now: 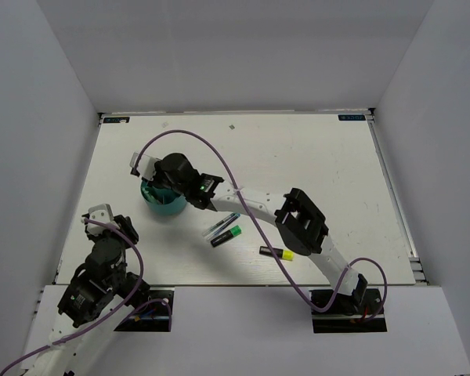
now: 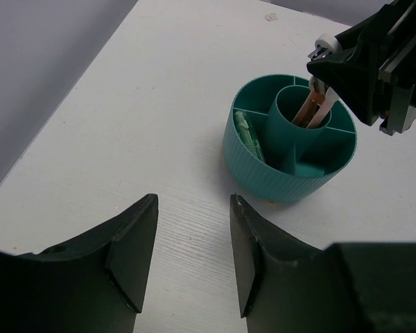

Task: Sort the stationery into containers
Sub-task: Place the stapler in the storage box.

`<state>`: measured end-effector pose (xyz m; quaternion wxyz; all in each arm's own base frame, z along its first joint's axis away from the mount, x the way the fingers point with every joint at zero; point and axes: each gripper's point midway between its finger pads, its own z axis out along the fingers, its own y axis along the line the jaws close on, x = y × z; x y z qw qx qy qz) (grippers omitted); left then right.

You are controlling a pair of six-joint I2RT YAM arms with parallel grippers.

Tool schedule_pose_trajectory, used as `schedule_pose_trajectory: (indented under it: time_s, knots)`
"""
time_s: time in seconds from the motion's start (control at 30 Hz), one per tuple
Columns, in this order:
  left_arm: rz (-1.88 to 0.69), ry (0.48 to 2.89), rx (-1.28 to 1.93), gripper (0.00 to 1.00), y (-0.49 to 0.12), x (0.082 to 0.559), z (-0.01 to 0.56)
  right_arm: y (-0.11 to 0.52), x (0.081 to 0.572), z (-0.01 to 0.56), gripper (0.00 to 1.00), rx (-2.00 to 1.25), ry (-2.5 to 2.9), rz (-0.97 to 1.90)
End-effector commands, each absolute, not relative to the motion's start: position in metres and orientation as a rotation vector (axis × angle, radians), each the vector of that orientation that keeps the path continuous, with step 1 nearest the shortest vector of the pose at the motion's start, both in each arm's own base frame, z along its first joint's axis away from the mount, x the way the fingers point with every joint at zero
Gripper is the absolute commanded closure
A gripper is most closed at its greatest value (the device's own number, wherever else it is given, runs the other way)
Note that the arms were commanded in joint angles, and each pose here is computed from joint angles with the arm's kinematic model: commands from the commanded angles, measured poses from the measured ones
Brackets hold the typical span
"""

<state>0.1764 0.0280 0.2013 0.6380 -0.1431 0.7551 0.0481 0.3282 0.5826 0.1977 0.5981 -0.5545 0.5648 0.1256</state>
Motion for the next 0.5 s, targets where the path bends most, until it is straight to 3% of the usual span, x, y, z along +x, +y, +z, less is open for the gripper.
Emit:
schedule_pose_trajectory:
  time_s: [0.0,0.2,0.47]
  knots:
    - [0.117,1.725,-0.333,0.44,0.029,0.177,0.199,0.582,0.324,0.235,0.7,-1.211,1.284,0.325]
    - [0.119,1.723,-0.334,0.44,0.03,0.177,0.198,0.581,0.322,0.238,0.53,-1.211,1.287,0.324]
    - [0.13,1.727,-0.335,0.44,0.031,0.176,0.197,0.578,0.323,0.257,0.52,-1.184,1.27,0.31]
